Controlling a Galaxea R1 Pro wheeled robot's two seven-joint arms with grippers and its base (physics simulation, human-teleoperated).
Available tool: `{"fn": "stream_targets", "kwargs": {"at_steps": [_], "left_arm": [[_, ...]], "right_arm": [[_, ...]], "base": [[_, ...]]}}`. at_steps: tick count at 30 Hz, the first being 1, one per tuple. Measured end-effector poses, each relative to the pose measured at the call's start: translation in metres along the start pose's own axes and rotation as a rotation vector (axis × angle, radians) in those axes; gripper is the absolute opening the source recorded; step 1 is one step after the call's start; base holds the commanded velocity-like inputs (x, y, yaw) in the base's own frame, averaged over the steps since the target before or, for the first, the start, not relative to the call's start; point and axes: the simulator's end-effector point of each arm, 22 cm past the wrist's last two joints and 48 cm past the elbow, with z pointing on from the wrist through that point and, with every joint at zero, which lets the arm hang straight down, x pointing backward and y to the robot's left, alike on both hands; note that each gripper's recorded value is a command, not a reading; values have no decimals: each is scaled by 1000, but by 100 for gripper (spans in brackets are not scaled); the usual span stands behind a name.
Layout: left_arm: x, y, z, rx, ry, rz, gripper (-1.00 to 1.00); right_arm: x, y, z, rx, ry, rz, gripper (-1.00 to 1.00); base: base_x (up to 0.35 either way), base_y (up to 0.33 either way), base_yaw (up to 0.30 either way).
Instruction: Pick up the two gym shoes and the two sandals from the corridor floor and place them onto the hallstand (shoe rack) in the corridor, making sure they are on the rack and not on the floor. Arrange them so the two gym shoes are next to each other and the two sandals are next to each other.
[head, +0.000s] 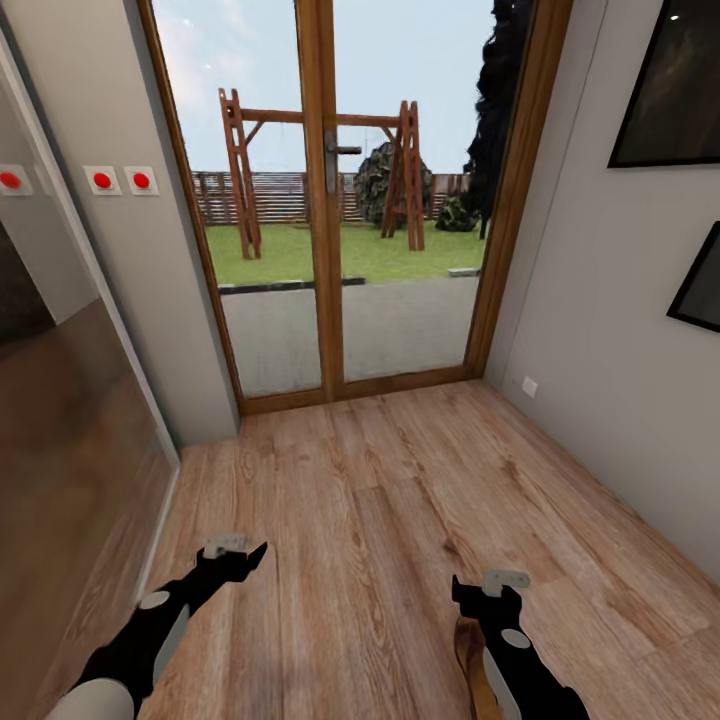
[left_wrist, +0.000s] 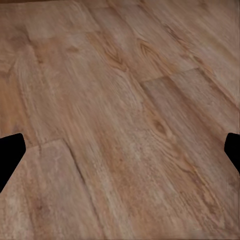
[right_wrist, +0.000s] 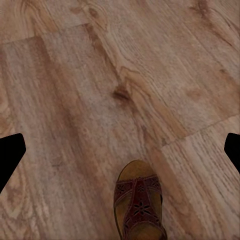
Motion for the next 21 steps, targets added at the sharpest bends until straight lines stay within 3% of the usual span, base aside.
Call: {"fn": "stream_targets", "kwargs": {"at_steps": [7,21], "left_arm": [[-21,-39,16,72,0,70,100],[-105,-41,13,55,-60,102,100]], "right_arm": [[0,1,0,-1,2,2,100],[1,2,0,-3,4,3,100]], "base": [[1,0,0],[0,0,0]]}}
